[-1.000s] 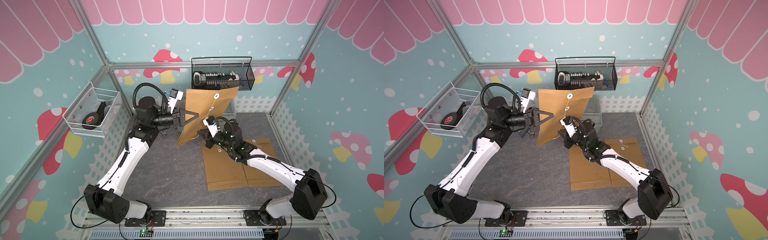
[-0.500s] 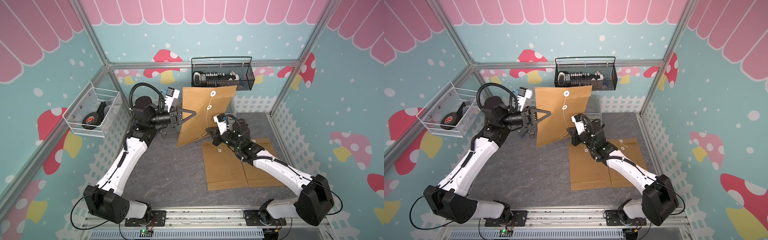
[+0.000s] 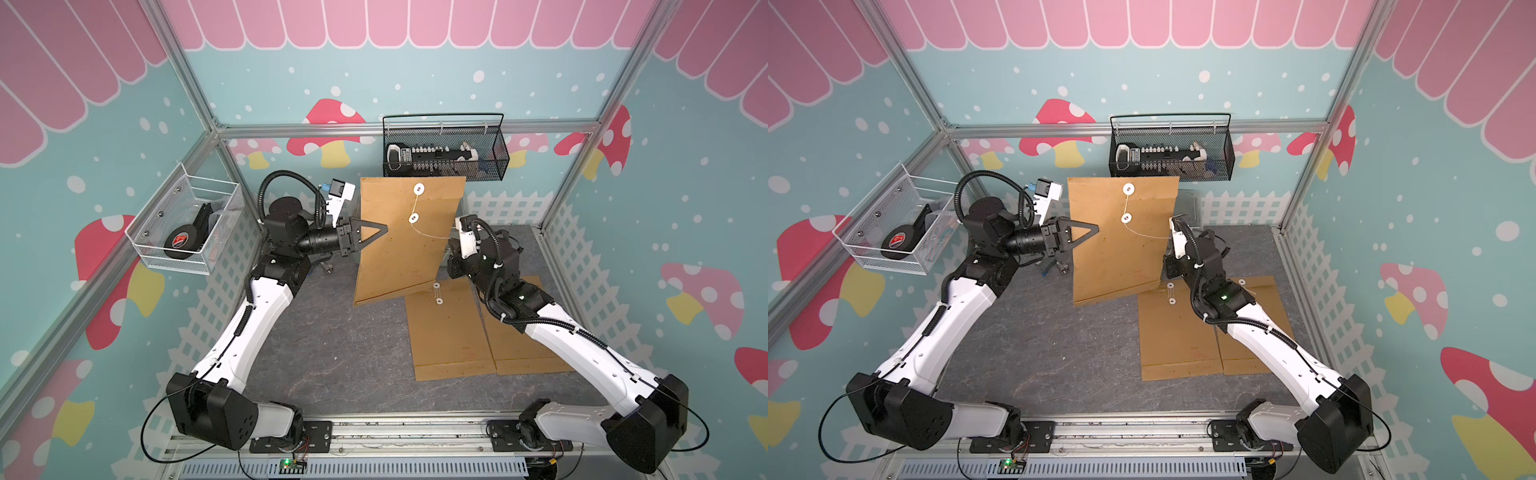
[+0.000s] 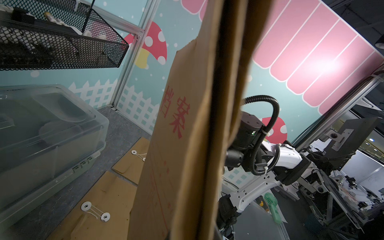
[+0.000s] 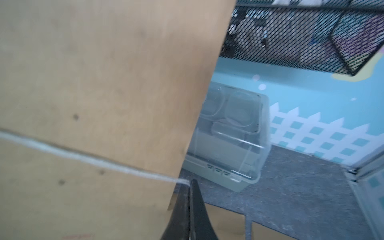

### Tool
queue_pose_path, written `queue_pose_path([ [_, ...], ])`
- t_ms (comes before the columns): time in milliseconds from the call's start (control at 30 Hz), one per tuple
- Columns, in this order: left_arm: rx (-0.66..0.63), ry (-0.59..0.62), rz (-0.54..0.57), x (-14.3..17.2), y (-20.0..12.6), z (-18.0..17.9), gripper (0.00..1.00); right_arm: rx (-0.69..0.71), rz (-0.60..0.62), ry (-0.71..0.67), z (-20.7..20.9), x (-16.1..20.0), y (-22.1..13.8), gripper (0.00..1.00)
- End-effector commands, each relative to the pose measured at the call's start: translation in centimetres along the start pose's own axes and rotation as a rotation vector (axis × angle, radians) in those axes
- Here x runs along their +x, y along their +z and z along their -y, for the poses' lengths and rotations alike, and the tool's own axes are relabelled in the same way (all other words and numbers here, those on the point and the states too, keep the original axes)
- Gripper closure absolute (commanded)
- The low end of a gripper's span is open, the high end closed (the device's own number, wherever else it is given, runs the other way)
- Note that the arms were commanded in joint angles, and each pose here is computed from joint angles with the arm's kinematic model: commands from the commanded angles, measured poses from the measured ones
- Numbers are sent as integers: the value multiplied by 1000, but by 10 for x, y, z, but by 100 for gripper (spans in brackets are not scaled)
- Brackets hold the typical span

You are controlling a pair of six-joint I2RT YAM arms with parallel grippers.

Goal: Close the mouth of the file bag
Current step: Close the file bag.

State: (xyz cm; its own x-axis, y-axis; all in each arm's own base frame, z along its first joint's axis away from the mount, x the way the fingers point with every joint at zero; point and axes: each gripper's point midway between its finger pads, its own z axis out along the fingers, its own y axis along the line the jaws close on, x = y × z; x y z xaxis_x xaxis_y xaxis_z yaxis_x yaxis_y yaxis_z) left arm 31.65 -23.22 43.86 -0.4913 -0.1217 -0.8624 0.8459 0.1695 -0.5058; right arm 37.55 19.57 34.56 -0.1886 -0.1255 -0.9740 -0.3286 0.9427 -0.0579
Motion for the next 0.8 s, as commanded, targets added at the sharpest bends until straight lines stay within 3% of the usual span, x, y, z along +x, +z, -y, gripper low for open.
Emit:
queue_pose_path([
  [0,0,9,11,1,-3,9,100,125,41,-81,25,-30,-14,100],
  [233,-1,-26,-15,18,1,1,100,193,91,-179,31,-63,-24,100],
  [767,6,-30,-36,31,-2,6,100,375,124,-300,48,-89,-44,100],
])
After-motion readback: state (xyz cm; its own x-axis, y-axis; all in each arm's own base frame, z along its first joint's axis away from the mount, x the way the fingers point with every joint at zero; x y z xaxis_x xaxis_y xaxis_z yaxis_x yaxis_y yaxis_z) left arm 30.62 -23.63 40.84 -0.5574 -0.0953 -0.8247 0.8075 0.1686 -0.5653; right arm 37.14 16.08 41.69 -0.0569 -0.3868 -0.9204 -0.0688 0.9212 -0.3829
